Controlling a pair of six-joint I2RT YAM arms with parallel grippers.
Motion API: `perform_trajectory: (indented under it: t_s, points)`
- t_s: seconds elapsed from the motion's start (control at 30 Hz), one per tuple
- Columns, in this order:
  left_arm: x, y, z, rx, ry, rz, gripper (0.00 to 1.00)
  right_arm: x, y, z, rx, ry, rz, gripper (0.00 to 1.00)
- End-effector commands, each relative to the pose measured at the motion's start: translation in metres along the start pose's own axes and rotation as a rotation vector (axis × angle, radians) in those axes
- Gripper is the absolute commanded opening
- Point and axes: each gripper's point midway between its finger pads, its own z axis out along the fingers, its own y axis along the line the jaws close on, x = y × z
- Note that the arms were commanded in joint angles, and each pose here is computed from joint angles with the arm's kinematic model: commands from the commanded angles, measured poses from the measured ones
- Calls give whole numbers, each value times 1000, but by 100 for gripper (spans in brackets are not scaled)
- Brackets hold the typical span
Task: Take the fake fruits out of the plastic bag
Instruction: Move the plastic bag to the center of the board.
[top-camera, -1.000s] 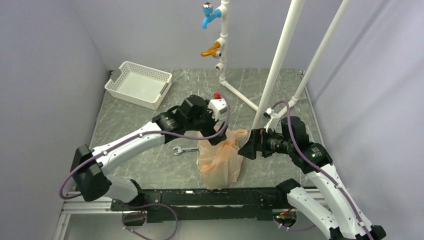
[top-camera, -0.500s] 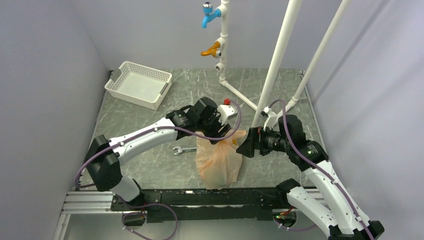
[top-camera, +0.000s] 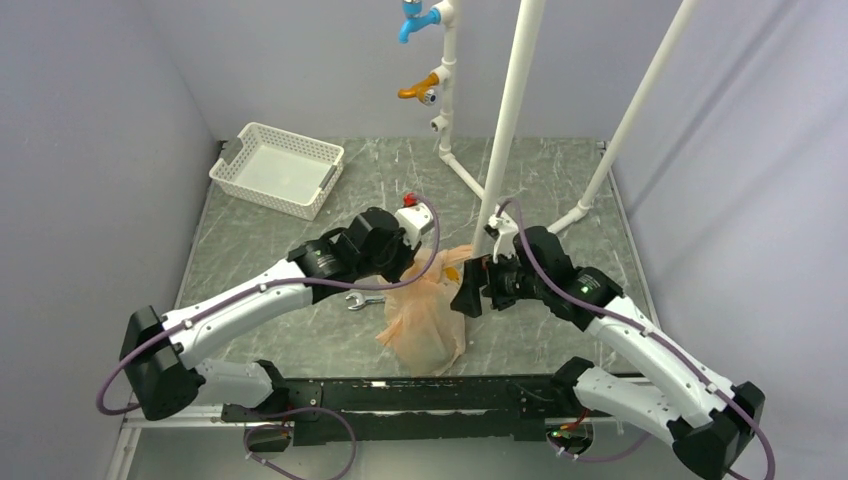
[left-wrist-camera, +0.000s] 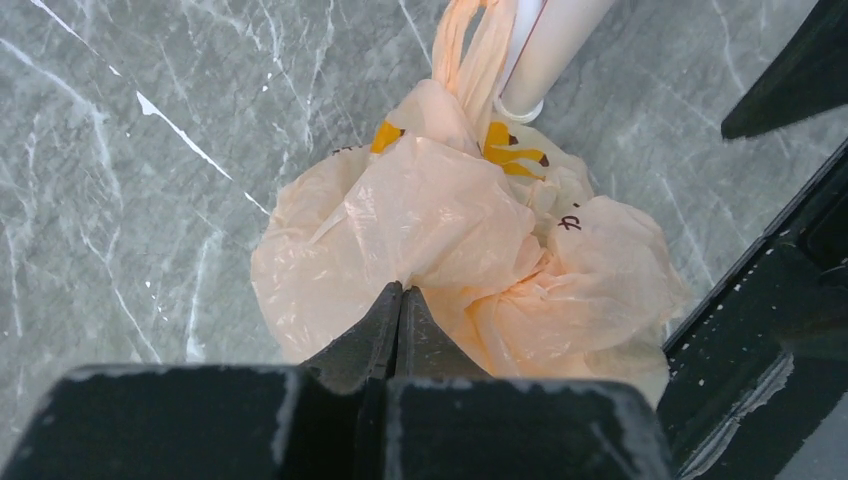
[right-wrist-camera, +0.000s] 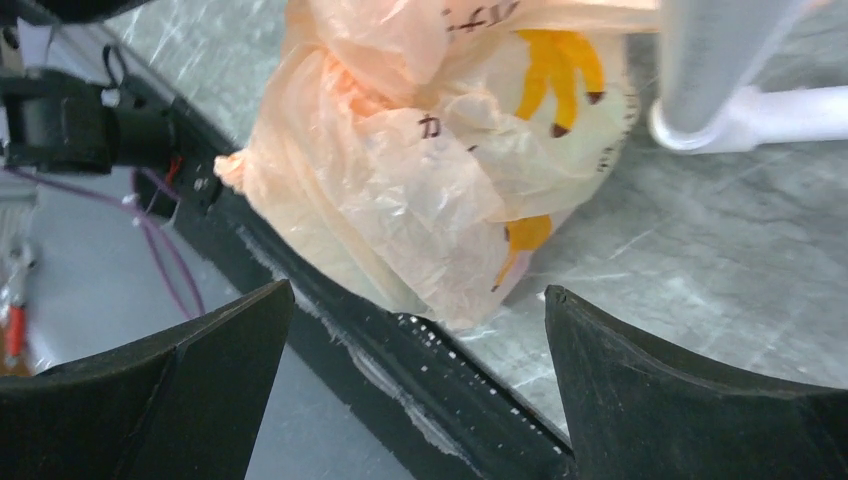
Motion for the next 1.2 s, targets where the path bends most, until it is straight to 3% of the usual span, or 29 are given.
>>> perform_trajectory:
  t_s: [0.0,0.1,0.23,0.37,0.67,0.87,1.03,1.17]
  points:
    - [-24,-8,-9,49,-119,-72,0,-57,-4,-33,120,-315,1,100]
    - [-29,-15,-7,80,-116,-76,0,-64,-7,-47,144,-394,0,100]
    - [-35,-15,-9,82,-123,-92,0,-69,49,-59,-144,-425,-165,100]
    - [-36,-8,-15,36,-136,-125,0,-82,87,-83,-290,-515,-275,100]
    - [-31,32,-46,-191,-178,-252,0,-74,130,-49,-394,-412,-412,100]
    - [-36,42,-73,-243,-222,-278,0,-66,167,-14,-319,-373,-548,100]
    - [-33,62,-92,-351,-242,-302,0,-83,145,22,-84,-388,-518,100]
    - [-30,79,-107,-430,-255,-337,0,-84,136,50,-9,-357,-493,100]
